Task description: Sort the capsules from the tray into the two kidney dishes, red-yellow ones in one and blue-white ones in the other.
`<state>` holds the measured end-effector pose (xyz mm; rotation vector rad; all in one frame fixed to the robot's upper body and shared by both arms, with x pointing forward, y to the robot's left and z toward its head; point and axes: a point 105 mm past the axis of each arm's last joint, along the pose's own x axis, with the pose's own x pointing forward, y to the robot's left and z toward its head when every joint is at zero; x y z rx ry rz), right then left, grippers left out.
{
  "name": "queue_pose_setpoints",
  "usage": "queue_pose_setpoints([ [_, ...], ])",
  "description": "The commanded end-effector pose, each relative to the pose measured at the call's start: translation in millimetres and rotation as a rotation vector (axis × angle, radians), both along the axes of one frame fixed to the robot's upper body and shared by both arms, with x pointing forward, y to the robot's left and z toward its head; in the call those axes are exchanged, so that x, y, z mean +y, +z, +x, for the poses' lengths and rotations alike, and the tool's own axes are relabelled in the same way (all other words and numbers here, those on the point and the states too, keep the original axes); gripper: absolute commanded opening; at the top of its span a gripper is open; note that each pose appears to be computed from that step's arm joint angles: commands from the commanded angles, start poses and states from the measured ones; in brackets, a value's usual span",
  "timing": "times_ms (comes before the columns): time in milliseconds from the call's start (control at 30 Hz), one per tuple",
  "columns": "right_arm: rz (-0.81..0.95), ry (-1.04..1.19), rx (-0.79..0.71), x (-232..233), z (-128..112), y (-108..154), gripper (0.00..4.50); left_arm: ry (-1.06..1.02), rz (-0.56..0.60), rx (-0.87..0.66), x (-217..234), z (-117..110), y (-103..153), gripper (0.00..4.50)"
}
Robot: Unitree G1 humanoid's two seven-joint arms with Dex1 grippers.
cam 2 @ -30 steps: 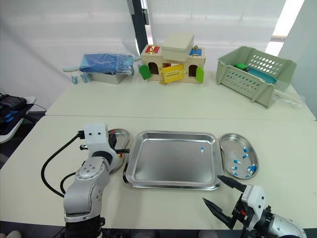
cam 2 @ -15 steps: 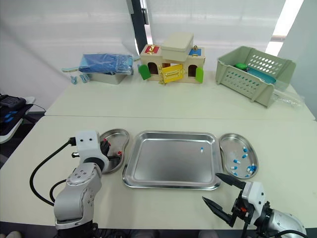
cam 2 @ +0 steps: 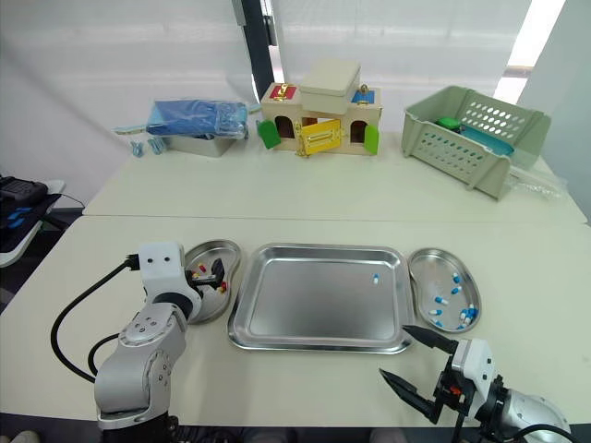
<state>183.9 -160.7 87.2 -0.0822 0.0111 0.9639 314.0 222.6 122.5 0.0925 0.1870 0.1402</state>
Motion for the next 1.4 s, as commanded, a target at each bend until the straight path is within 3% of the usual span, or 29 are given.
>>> queue_pose_setpoints([
  [33,-0.015,-0.043,-0.048,-15.1,3.3,14.7,4.5,-0.155,0.052,-0.075,0.6,-0.2,20.3,4.47],
  [200,-0.069,-0.164,-0.01,-53.9,13.8,31.3,4.5,-0.465,0.118,-0.033,25.9,-21.2,33.1,4.47],
  [300,-0.08,-0.232,-0.016,-82.0,22.8,51.7,4.5,-0.534,0.161,0.052,64.4,-40.0,36.7,4.47],
  [500,-0.195,-0.297,0.089,-129.3,36.8,63.8,4.5,-0.448,0.332,0.184,144.7,-70.1,45.1,4.47],
  [733,-0.262,-0.372,0.115,-165.7,57.1,75.7,4.5,-0.383,0.401,0.233,181.5,-86.7,51.0,4.47],
  [1100,-0.292,-0.377,0.116,-175.6,71.8,72.5,4.5,-0.414,0.387,0.213,167.3,-92.6,42.3,4.47],
  [1400,-0.244,-0.321,0.115,-161.3,78.9,86.9,4.5,-0.706,0.316,0.003,86.0,-100.3,26.3,4.47],
])
